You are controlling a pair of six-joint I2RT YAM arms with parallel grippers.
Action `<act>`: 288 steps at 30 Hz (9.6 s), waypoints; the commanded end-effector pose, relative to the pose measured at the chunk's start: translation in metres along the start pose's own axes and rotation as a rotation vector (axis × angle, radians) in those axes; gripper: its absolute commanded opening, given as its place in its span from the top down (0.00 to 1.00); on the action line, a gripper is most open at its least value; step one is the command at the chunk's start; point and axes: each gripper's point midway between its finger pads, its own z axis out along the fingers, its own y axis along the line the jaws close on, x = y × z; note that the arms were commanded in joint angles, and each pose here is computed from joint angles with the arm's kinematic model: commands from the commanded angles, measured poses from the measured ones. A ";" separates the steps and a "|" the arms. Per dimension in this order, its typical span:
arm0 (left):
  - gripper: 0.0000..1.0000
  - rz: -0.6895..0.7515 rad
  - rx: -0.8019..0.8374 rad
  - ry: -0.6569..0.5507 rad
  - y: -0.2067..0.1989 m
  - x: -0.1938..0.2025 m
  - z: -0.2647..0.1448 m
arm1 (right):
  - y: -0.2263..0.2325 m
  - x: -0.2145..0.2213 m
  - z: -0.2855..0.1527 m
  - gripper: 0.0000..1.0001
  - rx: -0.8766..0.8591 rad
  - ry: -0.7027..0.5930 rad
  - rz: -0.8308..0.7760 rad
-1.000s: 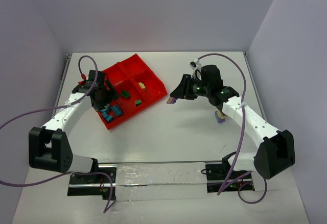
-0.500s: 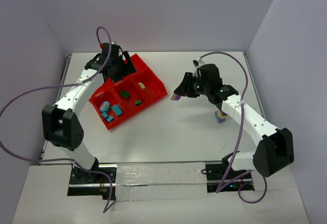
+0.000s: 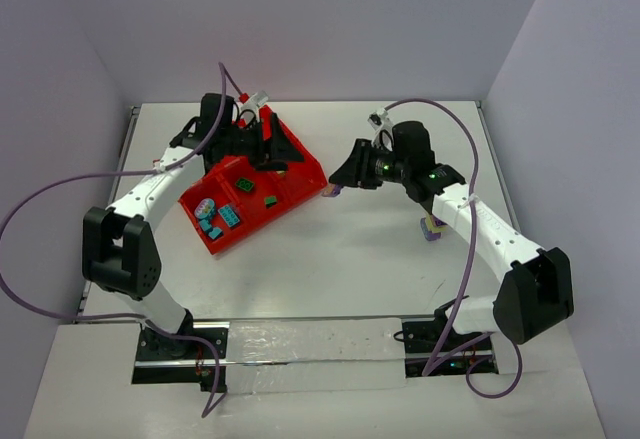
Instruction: Sort the legos into containers by color
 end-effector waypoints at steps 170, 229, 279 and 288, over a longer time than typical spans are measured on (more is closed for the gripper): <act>0.08 0.162 -0.514 -0.253 0.030 -0.080 0.010 | -0.229 0.040 -0.133 0.57 1.078 -0.086 0.134; 0.01 0.261 -0.600 -0.169 -0.001 -0.024 0.043 | -0.135 -0.030 -0.092 0.11 0.867 -0.225 0.089; 0.99 0.441 -0.593 0.148 -0.022 0.098 0.155 | -0.168 -0.031 -0.155 0.10 0.902 -0.352 0.191; 1.00 0.329 -0.036 0.072 -0.091 0.026 0.067 | -0.084 -0.037 -0.105 0.09 0.335 -0.284 0.012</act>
